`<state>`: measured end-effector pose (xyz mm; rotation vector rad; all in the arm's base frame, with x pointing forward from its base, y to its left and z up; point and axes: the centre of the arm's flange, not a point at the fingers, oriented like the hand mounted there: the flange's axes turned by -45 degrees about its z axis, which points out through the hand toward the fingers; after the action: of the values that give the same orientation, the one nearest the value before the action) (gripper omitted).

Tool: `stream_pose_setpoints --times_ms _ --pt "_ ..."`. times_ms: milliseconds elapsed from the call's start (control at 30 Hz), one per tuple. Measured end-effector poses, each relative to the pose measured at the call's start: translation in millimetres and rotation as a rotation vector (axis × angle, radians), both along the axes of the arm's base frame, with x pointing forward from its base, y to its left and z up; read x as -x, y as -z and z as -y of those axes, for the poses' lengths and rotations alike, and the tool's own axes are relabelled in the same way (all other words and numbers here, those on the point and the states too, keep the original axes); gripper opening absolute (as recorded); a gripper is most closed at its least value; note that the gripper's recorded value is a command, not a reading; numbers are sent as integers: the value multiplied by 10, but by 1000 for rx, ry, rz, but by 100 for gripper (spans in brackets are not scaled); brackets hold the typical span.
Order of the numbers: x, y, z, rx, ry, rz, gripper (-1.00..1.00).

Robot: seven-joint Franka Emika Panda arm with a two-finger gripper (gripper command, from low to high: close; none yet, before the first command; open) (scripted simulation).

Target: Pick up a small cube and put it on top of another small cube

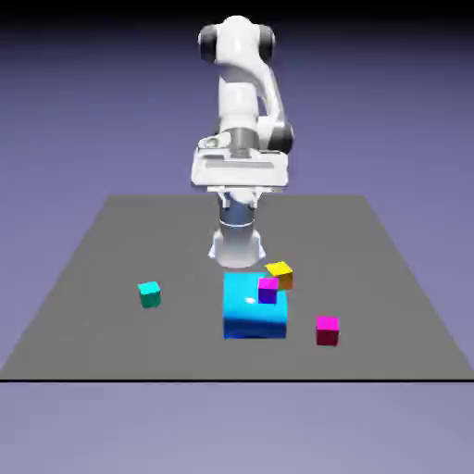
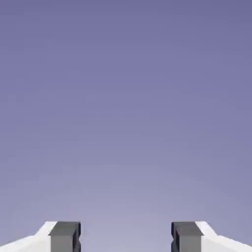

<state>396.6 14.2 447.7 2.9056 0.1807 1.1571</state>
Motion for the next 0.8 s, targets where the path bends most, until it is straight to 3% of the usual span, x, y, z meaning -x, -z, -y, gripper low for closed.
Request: stream_pose_setpoints --times_ms 367,800 --pt "-377 1127 -1022 230 -581 -324 0" --pt "-135 2520 -2107 529 -1266 -608 0"
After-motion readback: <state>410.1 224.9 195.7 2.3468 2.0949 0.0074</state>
